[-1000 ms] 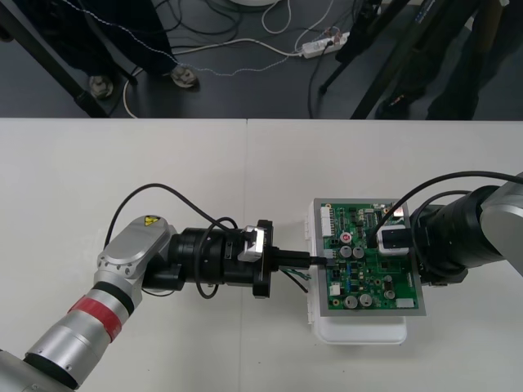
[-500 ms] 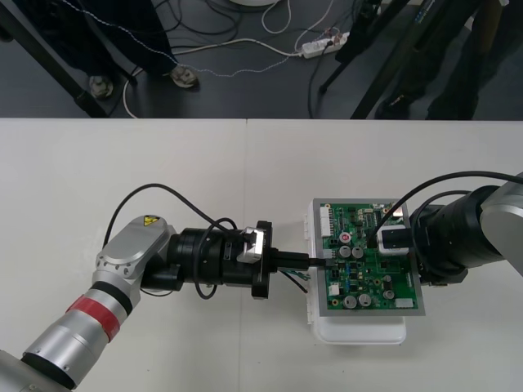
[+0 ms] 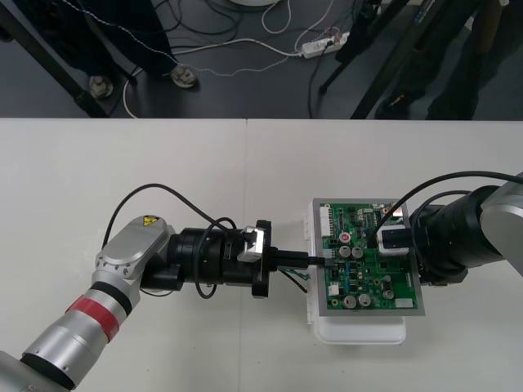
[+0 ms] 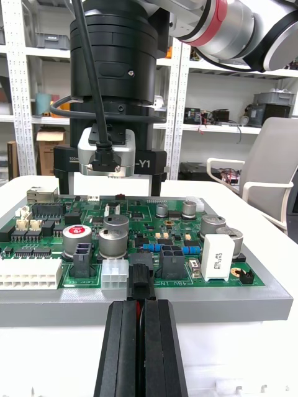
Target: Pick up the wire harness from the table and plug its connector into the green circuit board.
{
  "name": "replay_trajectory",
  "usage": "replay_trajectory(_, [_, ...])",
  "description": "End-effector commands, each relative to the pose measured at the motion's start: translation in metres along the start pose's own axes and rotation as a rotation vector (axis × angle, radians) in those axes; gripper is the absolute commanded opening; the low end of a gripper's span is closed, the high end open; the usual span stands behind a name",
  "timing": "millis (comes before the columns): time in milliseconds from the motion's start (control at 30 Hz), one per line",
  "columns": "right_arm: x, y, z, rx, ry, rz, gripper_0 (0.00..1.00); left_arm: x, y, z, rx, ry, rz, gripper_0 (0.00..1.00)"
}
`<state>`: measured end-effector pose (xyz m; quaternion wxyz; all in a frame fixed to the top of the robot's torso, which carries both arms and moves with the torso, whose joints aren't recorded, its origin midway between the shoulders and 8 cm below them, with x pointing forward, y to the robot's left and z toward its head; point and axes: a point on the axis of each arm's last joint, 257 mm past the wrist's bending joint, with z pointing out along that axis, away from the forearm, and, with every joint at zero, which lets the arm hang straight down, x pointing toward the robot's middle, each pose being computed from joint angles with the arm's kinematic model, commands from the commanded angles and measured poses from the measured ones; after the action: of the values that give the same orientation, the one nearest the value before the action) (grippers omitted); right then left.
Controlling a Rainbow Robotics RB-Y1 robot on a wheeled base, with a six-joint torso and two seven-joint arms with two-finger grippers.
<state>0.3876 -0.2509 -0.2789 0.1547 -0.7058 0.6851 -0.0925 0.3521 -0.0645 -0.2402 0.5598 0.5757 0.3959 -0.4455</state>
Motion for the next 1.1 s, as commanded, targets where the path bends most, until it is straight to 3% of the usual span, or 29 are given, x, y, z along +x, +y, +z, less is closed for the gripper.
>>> replay_trajectory(33, [-0.006, -0.004, -0.007, 0.021, -0.020, 0.024, 1.00, 0.004, -0.004, 0.001, 0.007, 0.029, 0.066, 0.00])
replay_trajectory(1100, [-0.005, -0.005, -0.007, 0.024, -0.016, 0.024, 1.00, -0.014, -0.005, 0.023, 0.015, -0.027, 0.110, 0.00])
